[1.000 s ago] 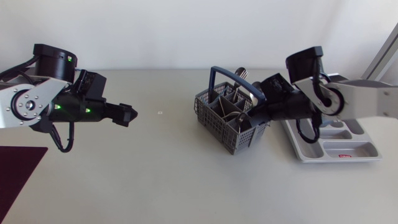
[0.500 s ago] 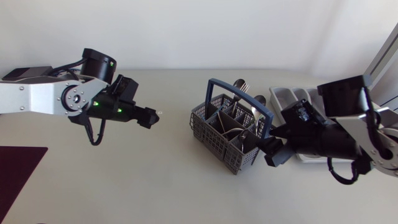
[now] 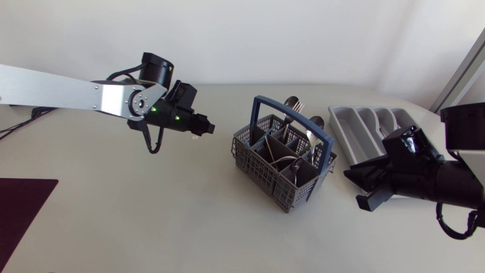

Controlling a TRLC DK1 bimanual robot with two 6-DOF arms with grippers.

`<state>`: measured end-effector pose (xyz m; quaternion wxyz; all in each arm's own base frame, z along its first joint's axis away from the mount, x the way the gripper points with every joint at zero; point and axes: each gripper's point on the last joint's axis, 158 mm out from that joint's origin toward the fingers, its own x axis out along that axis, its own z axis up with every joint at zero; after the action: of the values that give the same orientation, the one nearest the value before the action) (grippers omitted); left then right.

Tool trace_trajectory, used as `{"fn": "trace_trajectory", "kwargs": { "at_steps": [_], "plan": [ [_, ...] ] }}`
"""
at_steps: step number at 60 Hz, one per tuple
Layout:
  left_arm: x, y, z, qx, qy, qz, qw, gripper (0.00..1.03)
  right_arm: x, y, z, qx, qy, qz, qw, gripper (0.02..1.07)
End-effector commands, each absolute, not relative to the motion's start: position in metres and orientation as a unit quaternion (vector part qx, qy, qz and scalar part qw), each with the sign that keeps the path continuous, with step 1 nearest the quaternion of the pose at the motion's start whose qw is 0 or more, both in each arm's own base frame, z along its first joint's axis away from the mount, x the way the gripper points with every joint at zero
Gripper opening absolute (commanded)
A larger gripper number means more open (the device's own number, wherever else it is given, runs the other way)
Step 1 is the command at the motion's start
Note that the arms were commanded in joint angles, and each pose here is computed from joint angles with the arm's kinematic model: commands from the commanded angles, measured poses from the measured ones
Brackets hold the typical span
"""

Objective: Sort the cutlery from the basket into the organizer compartments.

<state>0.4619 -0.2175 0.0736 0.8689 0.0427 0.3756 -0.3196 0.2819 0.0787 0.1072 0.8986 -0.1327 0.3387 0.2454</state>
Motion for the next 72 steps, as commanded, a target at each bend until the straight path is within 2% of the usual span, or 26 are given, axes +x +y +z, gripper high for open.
{"fn": "trace_trajectory", "kwargs": {
  "at_steps": [1,22,31,49,72],
  "plan": [
    [0.471,-0.237,0.071,0.037,0.372,-0.341,0.862,0.04,0.278,0.074,0.084,-0.135,0.362,0.253,0.887,0.12],
    [0.457,-0.281,0.046,0.043,0.398,-0.406,0.822,0.04,0.305,0.072,0.041,-0.137,0.387,0.258,0.874,0.12],
    [0.436,-0.287,0.043,0.043,0.408,-0.439,0.799,0.04,0.319,0.084,0.04,-0.138,0.381,0.27,0.874,0.12],
    [0.395,-0.268,0.061,0.044,0.399,-0.491,0.773,0.04,0.349,0.117,0.049,-0.134,0.368,0.295,0.872,0.12],
    [0.362,-0.203,0.07,0.029,0.392,-0.471,0.79,0.04,0.385,0.176,0.066,-0.15,0.349,0.332,0.863,0.12]
  ]
}}
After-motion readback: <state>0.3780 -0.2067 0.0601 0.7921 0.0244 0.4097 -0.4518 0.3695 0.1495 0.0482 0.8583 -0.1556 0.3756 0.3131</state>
